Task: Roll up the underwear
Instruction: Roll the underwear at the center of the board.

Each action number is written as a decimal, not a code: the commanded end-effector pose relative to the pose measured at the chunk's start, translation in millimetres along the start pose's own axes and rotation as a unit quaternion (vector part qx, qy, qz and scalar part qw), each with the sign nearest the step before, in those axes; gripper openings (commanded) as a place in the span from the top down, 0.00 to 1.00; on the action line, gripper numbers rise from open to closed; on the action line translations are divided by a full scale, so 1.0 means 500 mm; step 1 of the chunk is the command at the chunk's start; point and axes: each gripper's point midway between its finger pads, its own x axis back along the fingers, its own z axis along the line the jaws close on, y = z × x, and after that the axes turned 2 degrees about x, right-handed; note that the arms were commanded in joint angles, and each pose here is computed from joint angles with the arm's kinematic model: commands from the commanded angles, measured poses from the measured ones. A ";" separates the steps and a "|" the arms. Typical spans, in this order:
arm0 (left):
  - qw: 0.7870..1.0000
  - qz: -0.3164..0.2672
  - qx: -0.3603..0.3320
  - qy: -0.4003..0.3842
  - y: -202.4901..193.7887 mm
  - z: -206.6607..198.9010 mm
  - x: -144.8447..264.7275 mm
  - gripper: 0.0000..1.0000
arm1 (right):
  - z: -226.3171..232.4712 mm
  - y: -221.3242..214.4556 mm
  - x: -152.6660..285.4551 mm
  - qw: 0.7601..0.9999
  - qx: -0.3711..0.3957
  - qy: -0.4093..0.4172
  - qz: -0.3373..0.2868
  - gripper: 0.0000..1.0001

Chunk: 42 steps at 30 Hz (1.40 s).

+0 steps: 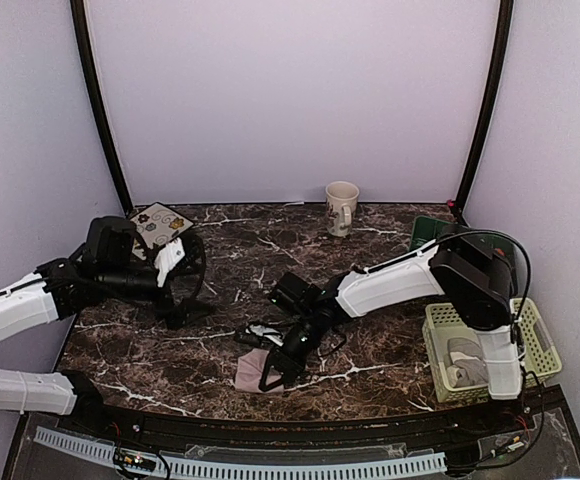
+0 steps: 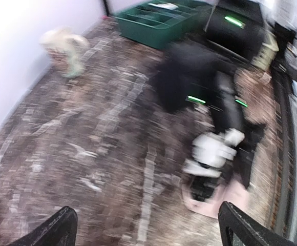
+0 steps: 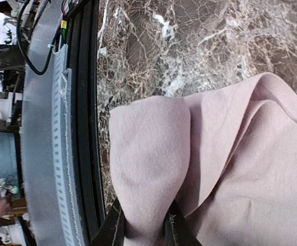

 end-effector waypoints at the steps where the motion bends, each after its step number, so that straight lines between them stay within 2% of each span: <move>1: 0.996 -0.013 -0.045 -0.071 -0.042 -0.126 0.005 0.03 | -0.045 -0.137 -0.047 0.982 -0.155 0.027 0.103 1.00; 5: 0.990 0.021 -0.071 -0.118 -0.094 -0.209 -0.024 0.08 | -0.062 -0.134 -0.044 0.978 -0.183 0.032 0.093 1.00; 8: 0.986 0.052 -0.100 -0.122 -0.121 -0.237 -0.059 0.15 | -0.077 -0.132 -0.040 0.976 -0.199 0.033 0.085 1.00; 10: 0.982 0.083 -0.105 -0.133 -0.144 -0.247 -0.089 0.24 | -0.085 -0.134 -0.040 0.975 -0.204 0.031 0.083 1.00; 18: 0.972 0.138 -0.120 -0.151 -0.187 -0.269 -0.192 0.48 | -0.101 -0.141 -0.042 0.973 -0.217 0.029 0.077 1.00; 21: 0.968 0.160 -0.128 -0.147 -0.208 -0.266 -0.215 0.54 | -0.106 -0.139 -0.042 0.973 -0.217 0.022 0.075 1.00; 24: 0.960 0.185 -0.126 -0.167 -0.233 -0.277 -0.223 0.67 | -0.109 -0.133 -0.038 0.974 -0.215 0.016 0.073 1.00; 28: 0.947 0.233 -0.112 -0.190 -0.271 -0.290 -0.220 0.91 | -0.110 -0.118 -0.015 0.977 -0.206 0.001 0.053 0.87; 30: 0.946 0.236 -0.107 -0.195 -0.267 -0.290 -0.220 0.98 | -0.120 -0.104 0.012 0.979 -0.201 -0.017 0.033 0.79; 37: 0.920 0.271 -0.022 -0.283 -0.269 -0.278 -0.207 1.00 | -0.124 -0.045 0.127 0.982 -0.126 -0.128 -0.052 0.51; 39: 0.915 0.271 0.007 -0.301 -0.258 -0.274 -0.207 1.00 | -0.121 -0.056 0.148 0.980 -0.100 -0.157 -0.066 0.48; 42: 0.894 0.286 0.055 -0.339 -0.249 -0.273 -0.210 1.00 | -0.109 -0.062 0.186 0.973 -0.058 -0.200 -0.103 0.45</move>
